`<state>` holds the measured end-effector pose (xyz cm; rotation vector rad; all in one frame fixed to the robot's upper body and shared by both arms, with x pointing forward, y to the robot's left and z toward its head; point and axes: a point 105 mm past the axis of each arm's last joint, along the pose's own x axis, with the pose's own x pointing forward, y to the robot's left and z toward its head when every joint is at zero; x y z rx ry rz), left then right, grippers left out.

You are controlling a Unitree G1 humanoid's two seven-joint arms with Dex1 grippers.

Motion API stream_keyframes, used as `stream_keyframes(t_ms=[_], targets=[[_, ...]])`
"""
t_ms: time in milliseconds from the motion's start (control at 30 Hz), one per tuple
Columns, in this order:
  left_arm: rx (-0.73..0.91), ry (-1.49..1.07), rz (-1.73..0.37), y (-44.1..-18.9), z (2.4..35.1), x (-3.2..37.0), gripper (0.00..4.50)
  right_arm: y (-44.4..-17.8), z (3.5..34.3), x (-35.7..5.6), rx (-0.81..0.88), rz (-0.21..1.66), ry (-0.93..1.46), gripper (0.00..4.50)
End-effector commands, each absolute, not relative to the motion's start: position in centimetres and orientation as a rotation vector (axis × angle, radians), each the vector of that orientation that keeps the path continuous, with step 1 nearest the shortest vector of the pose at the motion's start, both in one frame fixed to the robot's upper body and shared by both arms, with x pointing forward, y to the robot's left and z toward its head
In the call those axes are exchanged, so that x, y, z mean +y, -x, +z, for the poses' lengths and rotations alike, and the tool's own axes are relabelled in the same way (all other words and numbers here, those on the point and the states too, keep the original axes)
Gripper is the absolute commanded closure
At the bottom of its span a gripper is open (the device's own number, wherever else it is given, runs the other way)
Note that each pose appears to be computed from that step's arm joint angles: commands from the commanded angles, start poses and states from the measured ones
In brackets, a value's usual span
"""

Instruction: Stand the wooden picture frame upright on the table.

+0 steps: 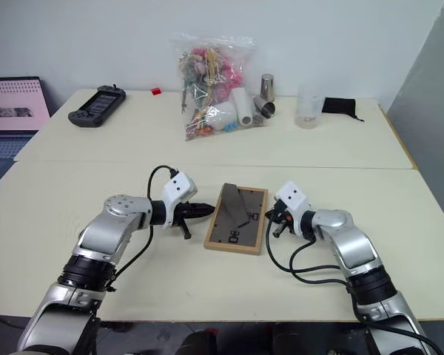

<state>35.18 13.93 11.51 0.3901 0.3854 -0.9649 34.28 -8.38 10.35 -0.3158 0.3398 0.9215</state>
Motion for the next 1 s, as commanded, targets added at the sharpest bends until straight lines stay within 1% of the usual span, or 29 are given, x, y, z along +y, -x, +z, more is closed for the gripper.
stream_keyframes(t_ms=[33, 267, 433, 500, 633, 667, 733, 767, 800, 867, 933, 1000], targets=[[0.317, -0.393, -1.107, -33.2, 13.4, 11.5, 4.47, -32.9, 12.3, -6.0, 0.253, 1.056, 0.307, 4.50], [0.345, -0.430, -1.088, -33.0, 13.0, 12.3, 4.47, -33.3, 12.2, -6.4, 0.260, 1.040, 0.327, 4.50], [0.399, -0.459, -1.031, -33.3, 12.3, 14.9, 4.47, -33.7, 11.7, -8.4, 0.281, 0.995, 0.391, 4.50], [0.407, -0.450, -1.015, -33.3, 12.3, 15.7, 4.47, -33.8, 11.8, -9.0, 0.284, 0.987, 0.398, 4.50], [0.423, -0.337, -0.998, -33.1, 12.8, 17.0, 4.47, -33.7, 11.9, -9.8, 0.287, 0.982, 0.409, 4.50], [0.440, -0.316, -1.019, -32.6, 12.7, 17.2, 4.29, -33.6, 11.9, -9.8, 0.289, 0.983, 0.411, 4.50], [0.512, -0.121, -1.086, -31.0, 13.0, 17.4, 3.99, -33.3, 11.9, -9.8, 0.296, 1.001, 0.410, 4.50], [0.531, -0.047, -1.105, -30.5, 13.3, 17.3, 3.72, -33.1, 11.9, -9.8, 0.298, 1.007, 0.407, 4.50], [0.558, 0.069, -1.111, -30.3, 13.8, 17.2, 3.53, -33.0, 11.9, -9.7, 0.299, 1.017, 0.402, 4.50], [0.605, 0.210, -1.122, -29.8, 14.3, 17.1, 3.05, -32.9, 11.9, -9.4, 0.299, 1.030, 0.398, 4.50], [0.654, 0.241, -1.147, -29.0, 14.1, 17.3, 2.62, -33.0, 11.7, -9.1, 0.296, 1.031, 0.402, 4.50], [0.726, 0.374, -1.101, -28.9, 13.7, 17.8, 2.19, -33.2, 11.5, -8.6, 0.291, 1.034, 0.409, 4.50]])
